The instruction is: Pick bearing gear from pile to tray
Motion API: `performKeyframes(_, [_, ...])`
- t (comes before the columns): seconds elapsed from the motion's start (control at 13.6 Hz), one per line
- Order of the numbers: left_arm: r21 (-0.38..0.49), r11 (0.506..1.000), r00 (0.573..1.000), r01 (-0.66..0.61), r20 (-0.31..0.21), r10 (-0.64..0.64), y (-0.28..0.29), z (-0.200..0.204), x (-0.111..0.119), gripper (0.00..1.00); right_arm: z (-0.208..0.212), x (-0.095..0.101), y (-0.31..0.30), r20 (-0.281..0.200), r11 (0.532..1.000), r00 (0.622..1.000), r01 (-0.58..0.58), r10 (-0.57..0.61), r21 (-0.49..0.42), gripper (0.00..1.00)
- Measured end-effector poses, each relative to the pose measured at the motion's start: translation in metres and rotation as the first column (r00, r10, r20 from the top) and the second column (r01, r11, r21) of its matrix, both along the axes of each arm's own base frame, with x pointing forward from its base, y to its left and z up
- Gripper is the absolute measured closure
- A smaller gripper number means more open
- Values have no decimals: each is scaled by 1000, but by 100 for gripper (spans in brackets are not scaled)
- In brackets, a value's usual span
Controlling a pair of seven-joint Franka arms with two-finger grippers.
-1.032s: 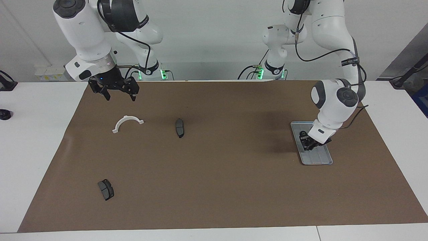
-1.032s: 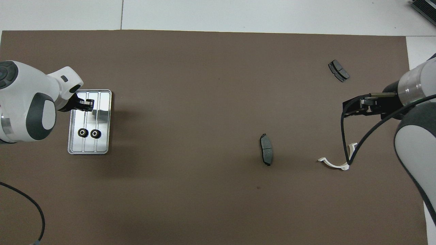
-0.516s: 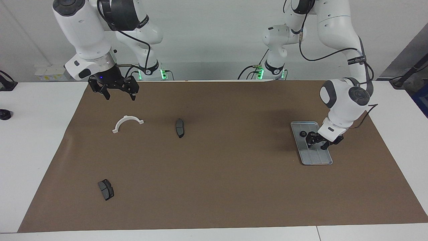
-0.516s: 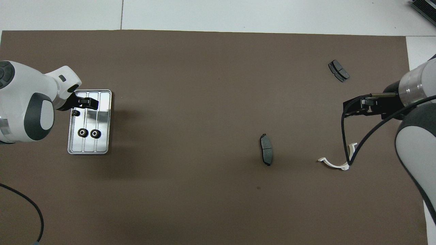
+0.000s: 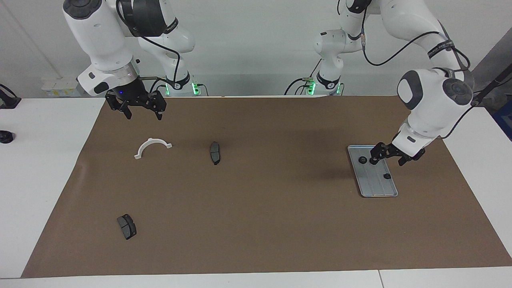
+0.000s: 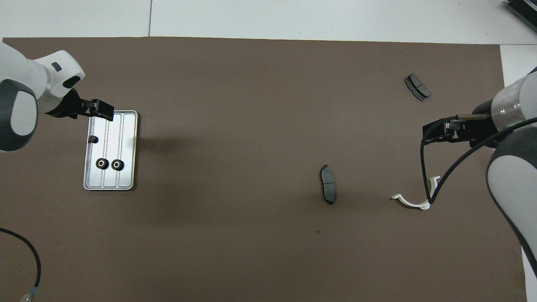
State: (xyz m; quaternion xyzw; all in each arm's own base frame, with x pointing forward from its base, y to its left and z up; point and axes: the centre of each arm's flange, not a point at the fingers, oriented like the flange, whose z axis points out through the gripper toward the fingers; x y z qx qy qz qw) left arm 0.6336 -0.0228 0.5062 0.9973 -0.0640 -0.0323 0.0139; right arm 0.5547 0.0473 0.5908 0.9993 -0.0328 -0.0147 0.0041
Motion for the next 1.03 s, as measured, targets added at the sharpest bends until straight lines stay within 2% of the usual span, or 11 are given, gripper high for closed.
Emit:
performKeyframes(0.07, [2, 1000, 1000, 4, -17, -4, -3, 18, -5, 0, 0, 0, 0, 0, 1000, 1000, 0, 0, 0, 0])
performKeyframes(0.29, [4, 1000, 1000, 15, 6, -15, -12, 59, -16, 0, 0, 0, 0, 0, 1000, 1000, 0, 0, 0, 0])
performKeyframes(0.52, [10, 1000, 1000, 24, -1, -24, -19, 86, -35, 0, 0, 0, 0, 0, 1000, 1000, 0, 0, 0, 0])
performKeyframes(0.74, [15, 1000, 998, 21, 56, -22, -18, 129, -57, 0, 0, 0, -2, 0, 1000, 1000, 3, -3, 0, 0])
performKeyframes(1.03, [17, 1000, 998, 17, 67, -18, -16, 140, -67, 0, 2, 2, -1, 16, 1000, 1000, 2, -2, 1, 0])
